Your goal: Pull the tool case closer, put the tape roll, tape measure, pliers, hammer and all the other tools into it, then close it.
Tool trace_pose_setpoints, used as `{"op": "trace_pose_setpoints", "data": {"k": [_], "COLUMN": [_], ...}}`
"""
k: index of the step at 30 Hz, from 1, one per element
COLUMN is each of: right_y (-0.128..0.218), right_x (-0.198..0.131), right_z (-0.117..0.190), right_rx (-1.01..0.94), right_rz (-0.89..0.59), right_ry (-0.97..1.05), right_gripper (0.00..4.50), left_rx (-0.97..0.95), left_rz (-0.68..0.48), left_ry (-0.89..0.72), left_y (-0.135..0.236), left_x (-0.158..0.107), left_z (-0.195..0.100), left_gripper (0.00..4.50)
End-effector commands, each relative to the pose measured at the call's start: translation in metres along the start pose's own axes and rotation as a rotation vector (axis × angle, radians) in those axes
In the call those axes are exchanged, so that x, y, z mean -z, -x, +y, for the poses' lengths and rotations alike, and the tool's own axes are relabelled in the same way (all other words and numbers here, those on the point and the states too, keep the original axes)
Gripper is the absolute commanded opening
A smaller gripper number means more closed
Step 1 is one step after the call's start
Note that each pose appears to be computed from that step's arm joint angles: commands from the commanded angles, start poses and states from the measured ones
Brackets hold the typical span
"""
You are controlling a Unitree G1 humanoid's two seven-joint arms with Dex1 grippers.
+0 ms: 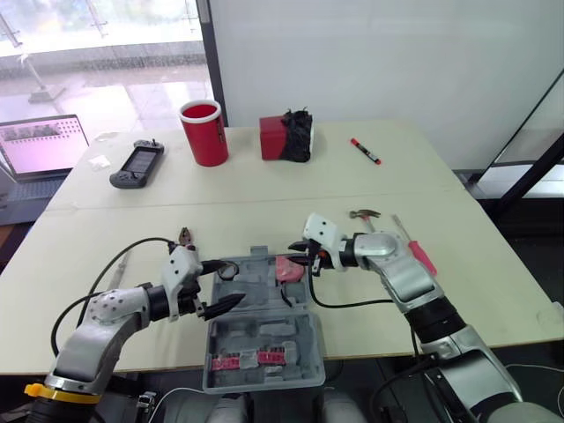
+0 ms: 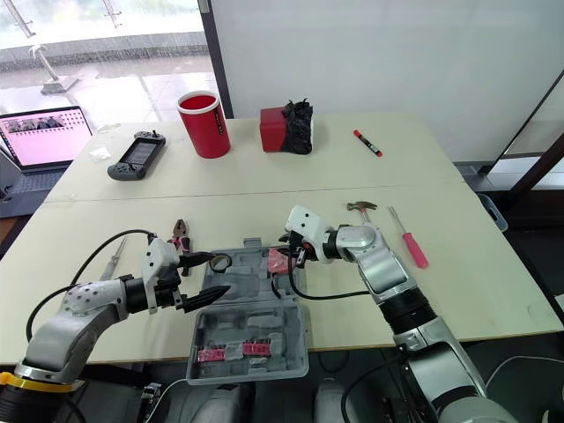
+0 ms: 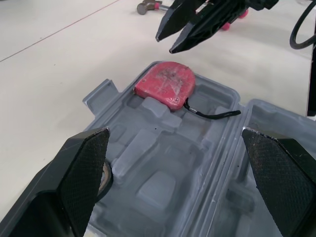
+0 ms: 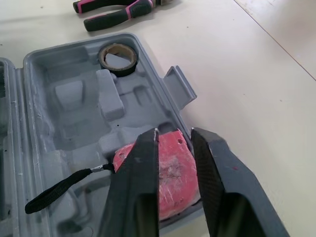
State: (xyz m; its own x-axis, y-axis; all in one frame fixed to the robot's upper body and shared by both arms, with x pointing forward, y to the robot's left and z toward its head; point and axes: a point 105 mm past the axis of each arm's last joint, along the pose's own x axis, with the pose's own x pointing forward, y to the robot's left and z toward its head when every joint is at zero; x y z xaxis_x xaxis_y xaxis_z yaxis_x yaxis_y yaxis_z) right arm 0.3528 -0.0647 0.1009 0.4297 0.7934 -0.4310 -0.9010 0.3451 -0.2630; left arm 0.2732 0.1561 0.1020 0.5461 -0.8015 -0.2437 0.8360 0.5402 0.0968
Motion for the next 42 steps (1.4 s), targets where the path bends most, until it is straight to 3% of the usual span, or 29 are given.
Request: {"op": "trace_pose_setpoints", "data": {"k": [1, 10, 13, 19, 22, 25, 28, 30, 33, 37, 42], "right_y": [-0.007, -0.018, -0.018, -0.009, 0.009, 0.048, 0.084, 0.106, 0.142, 0.195, 0.237], "right_x": [0.016, 0.089, 0.095, 0.031, 0.015, 0.015, 0.025, 0.041, 0.057, 0.088, 0.129], "right_z": [0.001, 0.023, 0.026, 0.000, -0.008, -0.030, -0.032, -0.027, -0.020, -0.008, 0.008], "right_rx": [-0.003, -0.077, -0.088, 0.072, 0.119, 0.216, 0.326, 0.399, 0.557, 0.788, 0.972], "right_rz": [0.030, 0.184, 0.175, -0.161, -0.210, -0.251, -0.300, -0.278, -0.304, -0.296, -0.249], "right_ry": [-0.002, -0.101, -0.135, -0.053, 0.085, -0.030, -0.104, -0.135, -0.223, -0.306, -0.410], "right_gripper": [1.03, 1.03, 1.03, 1.03, 1.03, 1.03, 1.84, 2.85, 4.40, 4.46, 4.46], "left_rx": [-0.012, -0.024, -0.046, -0.099, -0.165, -0.302, -0.438, -0.564, -0.751, -0.957, -1.113], "left_rz": [-0.019, -0.008, -0.027, -0.034, -0.027, -0.041, -0.047, -0.066, -0.005, -0.009, -0.011], "left_ry": [-0.043, -0.064, -0.080, -0.055, -0.013, 0.026, 0.015, 0.028, 0.006, 0.037, 0.104], "left_y": [0.005, 0.008, 0.009, 0.017, 0.026, 0.055, 0.085, 0.109, 0.160, 0.218, 0.256], "left_x": [-0.011, -0.012, -0.017, -0.015, -0.007, 0.002, 0.013, 0.022, 0.050, 0.067, 0.091], "left_z": [0.003, 0.007, 0.011, 0.018, 0.027, 0.044, 0.055, 0.064, 0.070, 0.065, 0.050], "left_gripper": [4.50, 4.50, 4.50, 4.50, 4.50, 4.50, 4.50, 4.50, 4.50, 4.50, 4.50]}}
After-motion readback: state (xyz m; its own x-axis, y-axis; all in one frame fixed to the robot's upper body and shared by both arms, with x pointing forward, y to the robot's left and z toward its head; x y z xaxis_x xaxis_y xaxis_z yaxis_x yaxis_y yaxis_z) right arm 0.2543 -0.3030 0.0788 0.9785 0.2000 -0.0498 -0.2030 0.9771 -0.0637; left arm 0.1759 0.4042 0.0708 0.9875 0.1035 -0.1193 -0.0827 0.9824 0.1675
